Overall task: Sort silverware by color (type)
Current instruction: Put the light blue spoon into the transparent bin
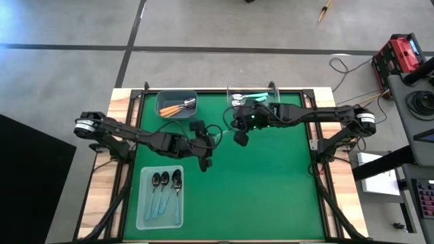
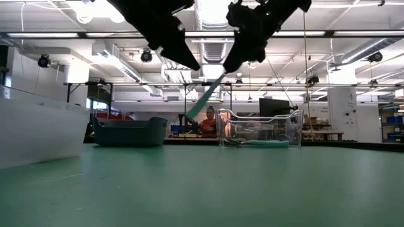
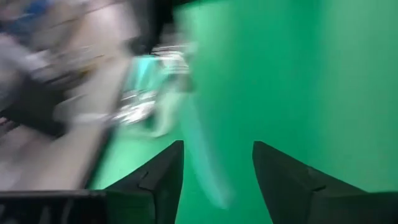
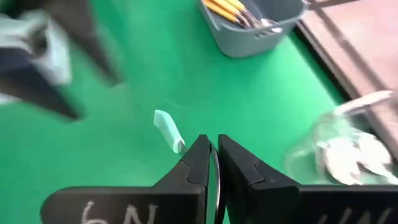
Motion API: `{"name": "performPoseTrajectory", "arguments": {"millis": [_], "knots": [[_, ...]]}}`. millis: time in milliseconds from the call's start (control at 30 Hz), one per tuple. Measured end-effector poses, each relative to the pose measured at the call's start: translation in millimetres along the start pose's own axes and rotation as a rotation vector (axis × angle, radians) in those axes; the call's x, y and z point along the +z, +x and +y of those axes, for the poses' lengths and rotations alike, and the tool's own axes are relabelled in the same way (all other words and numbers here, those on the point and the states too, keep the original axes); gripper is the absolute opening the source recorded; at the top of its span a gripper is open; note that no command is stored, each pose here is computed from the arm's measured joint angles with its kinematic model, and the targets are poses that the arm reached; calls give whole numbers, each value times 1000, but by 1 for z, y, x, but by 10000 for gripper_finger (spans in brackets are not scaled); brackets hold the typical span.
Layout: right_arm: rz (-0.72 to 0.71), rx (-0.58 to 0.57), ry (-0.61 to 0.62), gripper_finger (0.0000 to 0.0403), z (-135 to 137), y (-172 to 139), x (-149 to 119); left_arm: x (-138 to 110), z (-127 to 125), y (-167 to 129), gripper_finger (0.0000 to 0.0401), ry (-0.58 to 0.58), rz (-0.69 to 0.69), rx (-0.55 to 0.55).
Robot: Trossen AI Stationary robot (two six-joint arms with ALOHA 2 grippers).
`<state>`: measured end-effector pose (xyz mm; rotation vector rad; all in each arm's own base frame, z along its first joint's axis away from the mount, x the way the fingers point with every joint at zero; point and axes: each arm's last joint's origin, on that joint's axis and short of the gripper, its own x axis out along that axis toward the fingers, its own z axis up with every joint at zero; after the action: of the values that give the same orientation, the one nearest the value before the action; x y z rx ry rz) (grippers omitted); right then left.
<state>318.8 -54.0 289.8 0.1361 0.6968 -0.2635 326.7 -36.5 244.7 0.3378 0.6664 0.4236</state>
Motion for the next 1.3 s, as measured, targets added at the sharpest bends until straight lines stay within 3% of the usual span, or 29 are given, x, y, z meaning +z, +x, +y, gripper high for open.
{"name": "performPoseTrajectory", "arguments": {"millis": [133,200,467,633,1000,1300], "knots": [[53,-58,-60,13,4,-6,1,3,2,5,178,28,-63,-280],[65,-68,-76,13,7,-9,3,2,5,10,178,3,-100,-350],[135,-175,-168,13,25,-22,1,-17,25,26,178,-119,-220,-308],[143,-171,-199,13,35,-25,-1,-21,29,32,178,-192,-354,-330],[94,-143,-286,13,47,-26,2,-36,29,70,178,-222,-361,-271],[95,-143,-298,13,48,-26,2,-38,30,77,178,-230,-387,-281]]}}
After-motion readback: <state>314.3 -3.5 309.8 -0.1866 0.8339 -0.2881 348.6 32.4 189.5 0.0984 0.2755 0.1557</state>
